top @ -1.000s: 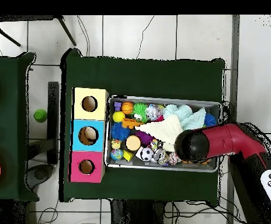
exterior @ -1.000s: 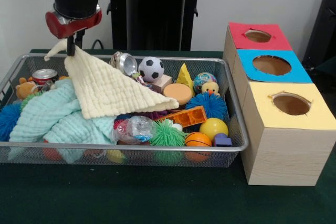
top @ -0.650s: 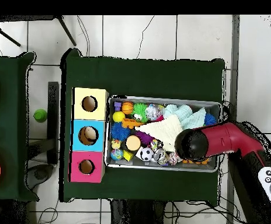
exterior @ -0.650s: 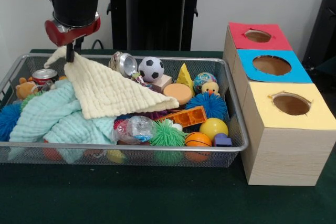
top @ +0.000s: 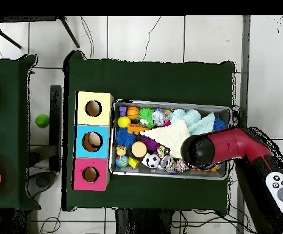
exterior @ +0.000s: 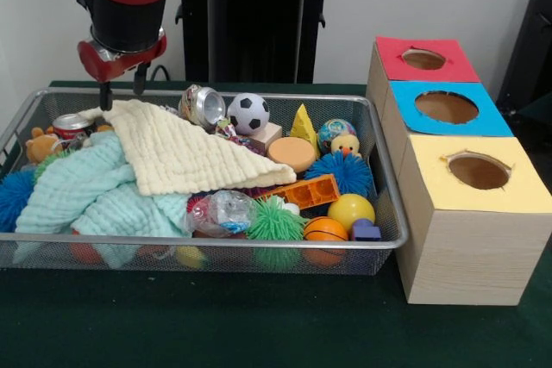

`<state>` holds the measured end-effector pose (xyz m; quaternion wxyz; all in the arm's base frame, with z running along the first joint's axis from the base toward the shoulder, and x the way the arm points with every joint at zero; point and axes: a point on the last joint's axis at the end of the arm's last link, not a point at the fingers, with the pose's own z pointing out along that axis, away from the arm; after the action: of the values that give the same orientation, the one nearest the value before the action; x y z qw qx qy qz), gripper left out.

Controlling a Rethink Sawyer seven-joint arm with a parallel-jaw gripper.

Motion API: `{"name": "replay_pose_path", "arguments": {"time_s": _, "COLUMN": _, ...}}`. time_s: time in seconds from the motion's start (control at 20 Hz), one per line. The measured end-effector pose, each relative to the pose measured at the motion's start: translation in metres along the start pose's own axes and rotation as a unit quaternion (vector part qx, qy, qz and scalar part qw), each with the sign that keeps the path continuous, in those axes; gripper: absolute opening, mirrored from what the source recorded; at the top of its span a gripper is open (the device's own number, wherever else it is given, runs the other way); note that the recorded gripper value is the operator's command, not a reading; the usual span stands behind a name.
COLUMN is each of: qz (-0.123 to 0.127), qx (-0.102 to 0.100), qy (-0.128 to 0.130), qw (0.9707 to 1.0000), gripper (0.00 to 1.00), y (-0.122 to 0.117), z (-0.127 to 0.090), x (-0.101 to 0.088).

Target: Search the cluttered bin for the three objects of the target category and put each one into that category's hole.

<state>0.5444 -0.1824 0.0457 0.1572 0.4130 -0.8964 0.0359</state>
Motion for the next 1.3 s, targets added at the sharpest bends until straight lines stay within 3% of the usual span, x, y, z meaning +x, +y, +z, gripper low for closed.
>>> {"name": "replay_pose_path", "arguments": {"time_s": 0.35, "qz": 0.024, "qx": -0.022, "qy": -0.029, "qw": 0.999, "gripper": 1.0, "y": -0.004, "z": -0.014, "x": -0.002}}
{"name": "replay_pose_path", "arguments": {"time_s": 0.55, "qz": 0.052, "qx": -0.047, "qy": -0.066, "qw": 0.9953, "gripper": 1.0, "y": -0.011, "z": -0.032, "x": -0.003}}
{"name": "replay_pose_path", "arguments": {"time_s": 0.6, "qz": 0.062, "qx": -0.056, "qy": -0.083, "qw": 0.993, "gripper": 1.0, "y": -0.013, "z": -0.042, "x": -0.003}}
{"name": "replay_pose_path", "arguments": {"time_s": 0.8, "qz": 0.075, "qx": -0.065, "qy": -0.112, "qw": 0.9888, "gripper": 1.0, "y": -0.016, "z": -0.06, "x": -0.006}}
{"name": "replay_pose_path", "arguments": {"time_s": 1.0, "qz": 0.079, "qx": -0.061, "qy": -0.147, "qw": 0.9841, "gripper": 1.0, "y": -0.016, "z": -0.077, "x": -0.017}}
{"name": "replay_pose_path", "arguments": {"time_s": 1.3, "qz": 0.079, "qx": -0.024, "qy": -0.215, "qw": 0.9731, "gripper": 1.0, "y": -0.017, "z": -0.094, "x": -0.048}}
